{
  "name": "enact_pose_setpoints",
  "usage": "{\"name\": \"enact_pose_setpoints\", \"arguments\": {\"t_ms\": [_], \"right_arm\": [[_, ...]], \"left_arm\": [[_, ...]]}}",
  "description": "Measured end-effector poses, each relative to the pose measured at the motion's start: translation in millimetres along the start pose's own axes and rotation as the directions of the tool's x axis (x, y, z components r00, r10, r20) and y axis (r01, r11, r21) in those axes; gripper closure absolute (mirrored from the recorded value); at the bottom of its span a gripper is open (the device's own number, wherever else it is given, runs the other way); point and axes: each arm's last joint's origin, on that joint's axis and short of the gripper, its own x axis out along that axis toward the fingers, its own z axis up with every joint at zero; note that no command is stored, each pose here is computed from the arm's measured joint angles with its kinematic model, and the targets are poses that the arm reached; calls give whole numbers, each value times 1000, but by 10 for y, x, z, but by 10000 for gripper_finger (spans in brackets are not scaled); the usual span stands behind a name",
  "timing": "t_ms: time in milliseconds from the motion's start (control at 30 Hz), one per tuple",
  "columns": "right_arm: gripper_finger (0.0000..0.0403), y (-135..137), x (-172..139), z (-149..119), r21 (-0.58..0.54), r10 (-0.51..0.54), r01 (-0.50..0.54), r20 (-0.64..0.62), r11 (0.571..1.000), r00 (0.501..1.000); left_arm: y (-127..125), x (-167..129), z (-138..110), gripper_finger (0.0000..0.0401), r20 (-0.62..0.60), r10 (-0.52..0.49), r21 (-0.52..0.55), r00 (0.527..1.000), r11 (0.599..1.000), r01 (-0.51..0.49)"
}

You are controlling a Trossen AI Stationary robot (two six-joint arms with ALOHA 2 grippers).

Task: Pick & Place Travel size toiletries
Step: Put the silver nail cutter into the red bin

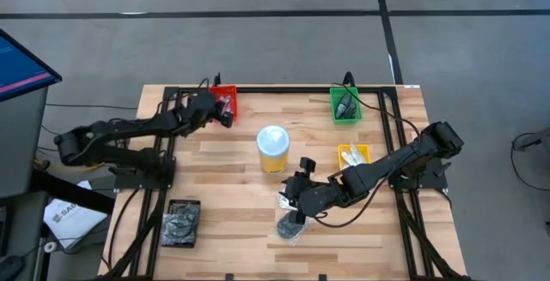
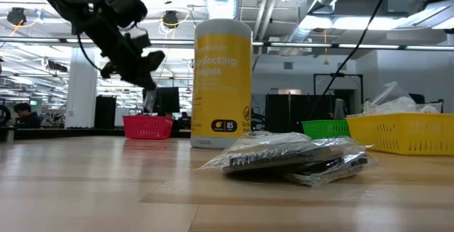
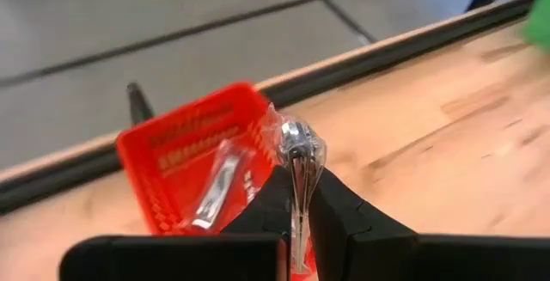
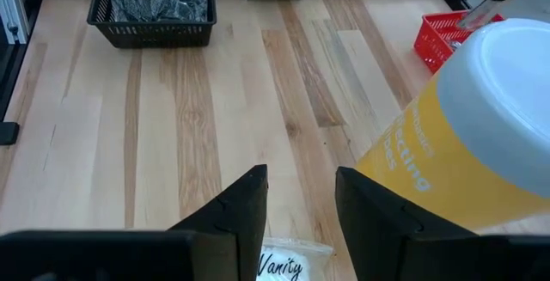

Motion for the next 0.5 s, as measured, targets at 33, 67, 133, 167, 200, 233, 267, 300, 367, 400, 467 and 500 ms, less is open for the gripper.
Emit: {"name": "enact_pose_setpoints", "arguments": {"t_ms": [33,67,133,167,200,233,267,300,367,400,467,500], "right_arm": [[274,-2,1,0,0,-1,1,0,1000,1000],[274,-2,1,1,0,-1,1,0,1000,1000],[274,-12,7,3,2,-3,3,-1,1000,1000],[274,-19,12,6,3,-5,5,-1,1000,1000],[274,-22,14,7,4,-6,6,-1,1000,1000],[274,-22,14,7,4,-6,6,-1,1000,1000],[274,-28,18,9,5,-8,8,-1,1000,1000],[274,-34,21,11,6,-9,9,-2,1000,1000],[274,-42,26,13,8,-11,11,-2,1000,1000],[274,-43,27,13,8,-11,11,-2,1000,1000],[274,-45,28,14,8,-12,12,-2,1000,1000],[274,-45,28,14,8,-12,12,-2,1000,1000]], "left_arm": [[28,42,-9,394,-16,10,-4,1000,1000,-10],[51,85,-18,394,-29,21,-8,999,1000,-21],[92,162,-46,394,-63,32,-10,997,999,-32],[109,194,-58,393,-76,39,-11,996,999,-40],[123,221,-66,392,-85,42,-16,995,999,-43],[131,246,-70,390,-87,45,-20,995,999,-47],[134,268,-76,388,-90,46,-22,995,999,-48],[137,284,-79,384,-91,48,-24,995,998,-50],[130,308,-77,376,-83,46,-29,996,998,-48],[126,316,-74,373,-78,44,-30,996,998,-47],[120,331,-75,365,-73,43,-32,996,998,-45],[120,332,-76,362,-74,43,-32,996,998,-45]]}}
